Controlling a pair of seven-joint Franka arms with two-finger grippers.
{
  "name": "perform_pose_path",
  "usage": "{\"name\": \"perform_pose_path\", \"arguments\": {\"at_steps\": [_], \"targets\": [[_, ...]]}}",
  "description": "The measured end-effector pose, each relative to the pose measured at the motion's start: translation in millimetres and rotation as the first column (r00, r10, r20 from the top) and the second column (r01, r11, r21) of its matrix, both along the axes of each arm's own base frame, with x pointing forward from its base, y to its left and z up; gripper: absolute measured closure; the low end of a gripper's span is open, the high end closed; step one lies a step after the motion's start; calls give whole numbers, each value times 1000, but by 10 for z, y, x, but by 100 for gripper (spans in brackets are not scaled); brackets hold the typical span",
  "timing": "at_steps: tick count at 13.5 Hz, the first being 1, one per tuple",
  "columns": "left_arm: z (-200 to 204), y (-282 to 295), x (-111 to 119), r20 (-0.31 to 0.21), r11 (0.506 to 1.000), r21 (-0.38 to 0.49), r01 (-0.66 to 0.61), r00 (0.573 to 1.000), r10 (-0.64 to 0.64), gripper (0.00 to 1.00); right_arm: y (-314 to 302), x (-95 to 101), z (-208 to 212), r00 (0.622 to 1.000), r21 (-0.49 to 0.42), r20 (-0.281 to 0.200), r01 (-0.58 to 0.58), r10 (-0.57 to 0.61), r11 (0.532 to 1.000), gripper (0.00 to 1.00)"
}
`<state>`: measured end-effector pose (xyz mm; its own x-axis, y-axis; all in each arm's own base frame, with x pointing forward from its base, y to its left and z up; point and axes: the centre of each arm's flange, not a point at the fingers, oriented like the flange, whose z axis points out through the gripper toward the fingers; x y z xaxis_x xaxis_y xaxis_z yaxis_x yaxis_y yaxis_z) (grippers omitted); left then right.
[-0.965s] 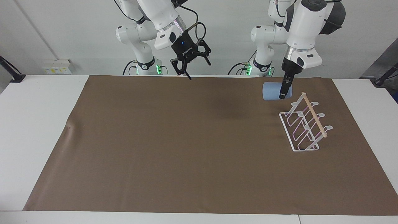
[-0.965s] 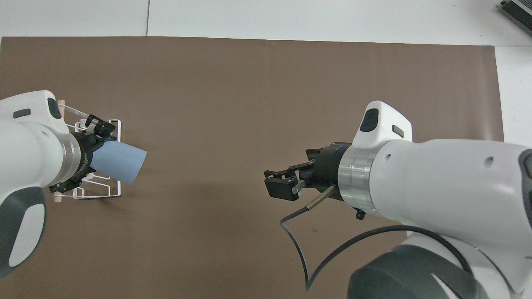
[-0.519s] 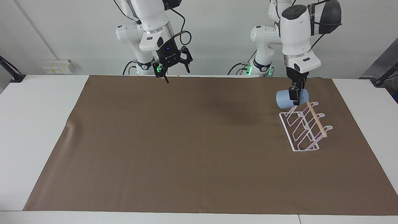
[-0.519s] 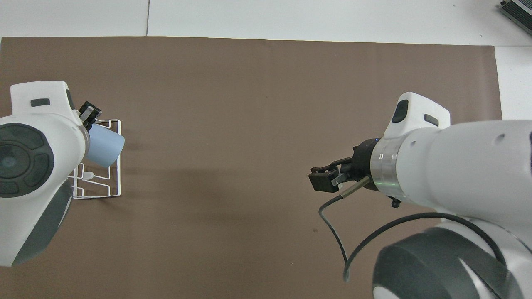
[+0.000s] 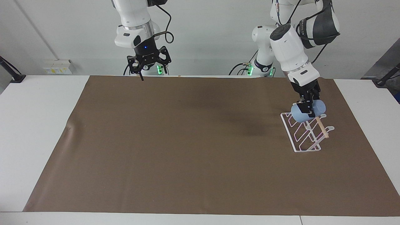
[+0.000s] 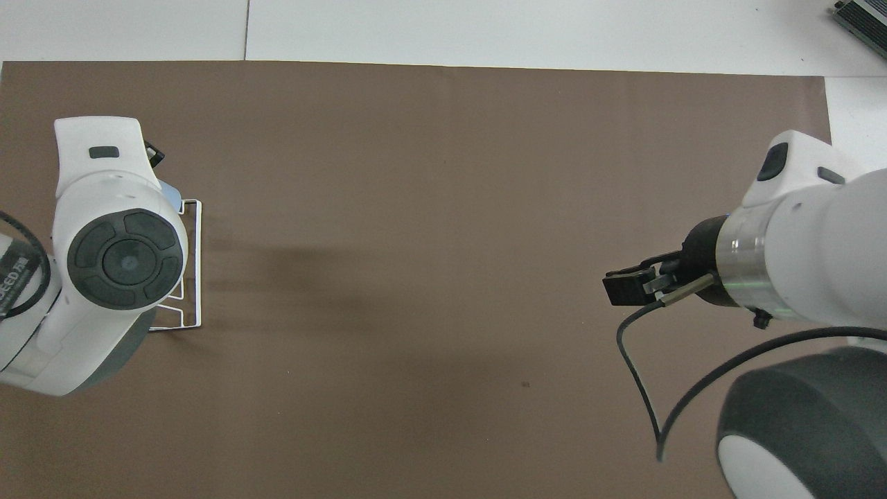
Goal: Hang cup on cup holder
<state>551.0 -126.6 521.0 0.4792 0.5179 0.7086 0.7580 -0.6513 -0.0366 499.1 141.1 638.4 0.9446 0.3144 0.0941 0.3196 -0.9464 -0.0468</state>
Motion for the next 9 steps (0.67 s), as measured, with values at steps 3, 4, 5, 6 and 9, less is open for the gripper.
{"name": "perform_pose_path", "arguments": {"at_steps": [3,4,5,6,9], "targets": [[-93,121,80,16,1000,18,1,1000,-1,26,-446,51,74,996,-23,-21,81,-82,996,0],[-131,172,93,33,1000,21,-3,999,2,26,-606,66,69,993,-33,-29,110,-111,993,0],[-187,232,102,47,1000,22,-6,999,5,26,-755,81,63,990,-36,-35,139,-140,990,0],[-249,279,102,52,1000,27,-7,999,5,26,-894,93,58,985,-37,-38,165,-167,986,0],[-391,301,72,59,999,50,-7,998,4,26,-1226,113,34,972,-39,-45,229,-230,973,0]]}}
